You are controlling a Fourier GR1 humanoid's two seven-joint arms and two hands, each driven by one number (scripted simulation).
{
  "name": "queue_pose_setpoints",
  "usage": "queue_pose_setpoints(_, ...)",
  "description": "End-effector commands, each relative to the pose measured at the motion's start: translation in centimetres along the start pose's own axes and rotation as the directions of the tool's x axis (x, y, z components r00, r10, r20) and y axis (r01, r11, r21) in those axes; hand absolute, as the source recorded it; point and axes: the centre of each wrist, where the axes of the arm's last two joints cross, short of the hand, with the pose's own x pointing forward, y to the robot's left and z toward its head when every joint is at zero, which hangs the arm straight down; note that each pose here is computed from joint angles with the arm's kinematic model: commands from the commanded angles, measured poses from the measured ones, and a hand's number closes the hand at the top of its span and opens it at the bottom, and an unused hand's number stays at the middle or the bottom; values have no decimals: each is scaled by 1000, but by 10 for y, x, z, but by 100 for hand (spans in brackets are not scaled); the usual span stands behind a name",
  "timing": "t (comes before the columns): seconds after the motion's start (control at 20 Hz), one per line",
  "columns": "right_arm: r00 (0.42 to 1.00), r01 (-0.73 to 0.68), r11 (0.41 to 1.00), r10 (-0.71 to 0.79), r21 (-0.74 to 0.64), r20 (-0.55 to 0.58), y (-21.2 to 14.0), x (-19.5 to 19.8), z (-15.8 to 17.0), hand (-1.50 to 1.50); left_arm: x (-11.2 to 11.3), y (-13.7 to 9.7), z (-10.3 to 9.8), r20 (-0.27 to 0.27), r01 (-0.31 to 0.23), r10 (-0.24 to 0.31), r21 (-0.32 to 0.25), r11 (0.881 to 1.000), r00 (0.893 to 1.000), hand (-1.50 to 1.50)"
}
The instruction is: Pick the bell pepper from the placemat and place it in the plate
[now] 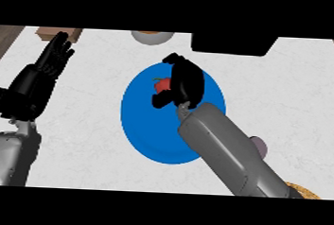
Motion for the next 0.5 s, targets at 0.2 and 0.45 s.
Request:
queue_pose_setpoints(0.2,977,206,978,-204,-43,61,10,-6,-16,-150,13,2,-21,10,12,-11,-11,1000,1000,0)
queue_pose_setpoints(0.45,927,371,914,-354,-163,127,-1,1,-23,-150,-2,8,-4,6,-10,10,-2,1000,1000,0)
